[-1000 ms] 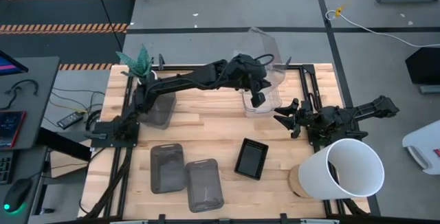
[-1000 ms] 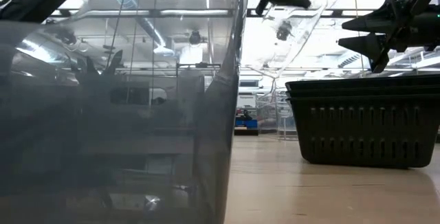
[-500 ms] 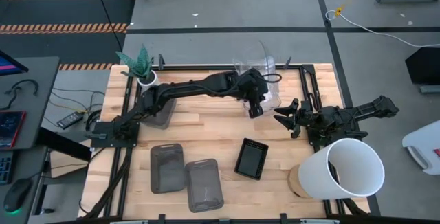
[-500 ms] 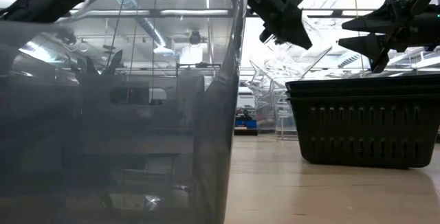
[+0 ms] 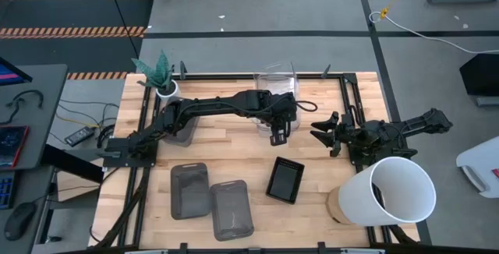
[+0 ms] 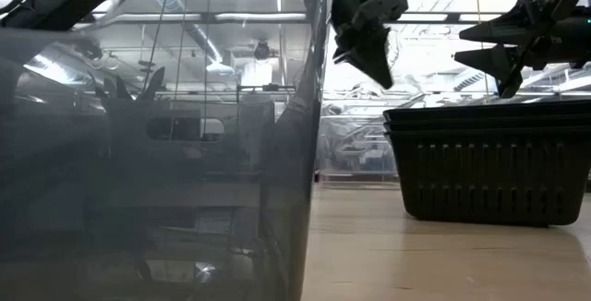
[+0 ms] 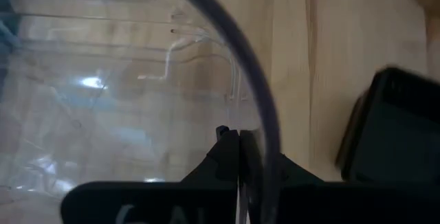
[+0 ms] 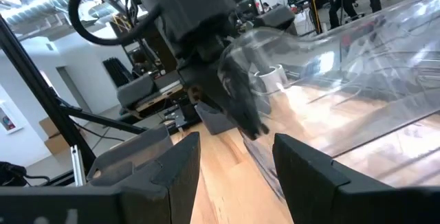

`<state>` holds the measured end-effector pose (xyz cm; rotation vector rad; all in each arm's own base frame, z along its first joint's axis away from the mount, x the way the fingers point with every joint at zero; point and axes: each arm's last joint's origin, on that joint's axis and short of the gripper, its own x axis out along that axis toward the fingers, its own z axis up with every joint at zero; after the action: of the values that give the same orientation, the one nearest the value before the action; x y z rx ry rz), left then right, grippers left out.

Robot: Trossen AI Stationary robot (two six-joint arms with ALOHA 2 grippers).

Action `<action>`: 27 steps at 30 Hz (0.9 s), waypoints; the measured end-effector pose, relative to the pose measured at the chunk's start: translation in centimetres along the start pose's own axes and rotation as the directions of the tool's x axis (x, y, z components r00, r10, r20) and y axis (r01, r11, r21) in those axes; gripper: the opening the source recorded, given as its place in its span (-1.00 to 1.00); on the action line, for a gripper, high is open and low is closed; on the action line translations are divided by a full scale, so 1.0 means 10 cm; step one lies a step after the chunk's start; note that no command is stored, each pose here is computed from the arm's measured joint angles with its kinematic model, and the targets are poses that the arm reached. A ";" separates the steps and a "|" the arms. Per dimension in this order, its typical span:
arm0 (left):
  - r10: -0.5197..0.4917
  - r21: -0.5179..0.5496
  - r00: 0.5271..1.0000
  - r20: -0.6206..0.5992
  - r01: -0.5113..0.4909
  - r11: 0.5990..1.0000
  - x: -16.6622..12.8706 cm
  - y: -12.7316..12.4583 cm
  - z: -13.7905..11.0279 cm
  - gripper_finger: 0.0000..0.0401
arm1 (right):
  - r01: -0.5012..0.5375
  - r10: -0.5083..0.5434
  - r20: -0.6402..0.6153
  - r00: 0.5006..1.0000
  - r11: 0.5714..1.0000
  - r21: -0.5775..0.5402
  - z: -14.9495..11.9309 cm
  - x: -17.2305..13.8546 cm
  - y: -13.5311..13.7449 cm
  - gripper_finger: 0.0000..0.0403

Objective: Stack baskets by color
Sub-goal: Stack the left transparent bin on the right transparent bin

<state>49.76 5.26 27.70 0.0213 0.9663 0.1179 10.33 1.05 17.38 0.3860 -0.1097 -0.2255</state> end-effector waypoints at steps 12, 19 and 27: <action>-0.005 -0.001 0.969 -0.248 0.005 1.000 -0.03 -0.02 -0.24 -0.97 | 0.000 0.000 0.000 1.000 1.000 0.000 0.00 0.00 0.00 -0.06; 0.013 0.004 0.948 -0.319 -0.012 1.000 -0.06 -0.08 -0.31 -0.95 | 0.000 0.000 0.000 1.000 1.000 0.000 0.00 0.00 0.00 -0.06; 0.116 0.076 0.941 -0.318 -0.096 0.992 -0.12 -0.13 -0.30 -0.43 | 0.000 0.000 0.000 1.000 1.000 0.001 0.00 0.00 0.00 -0.06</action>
<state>46.71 3.69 26.88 0.1117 1.2966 0.1964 10.33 1.05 17.38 0.3864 -0.1101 -0.2255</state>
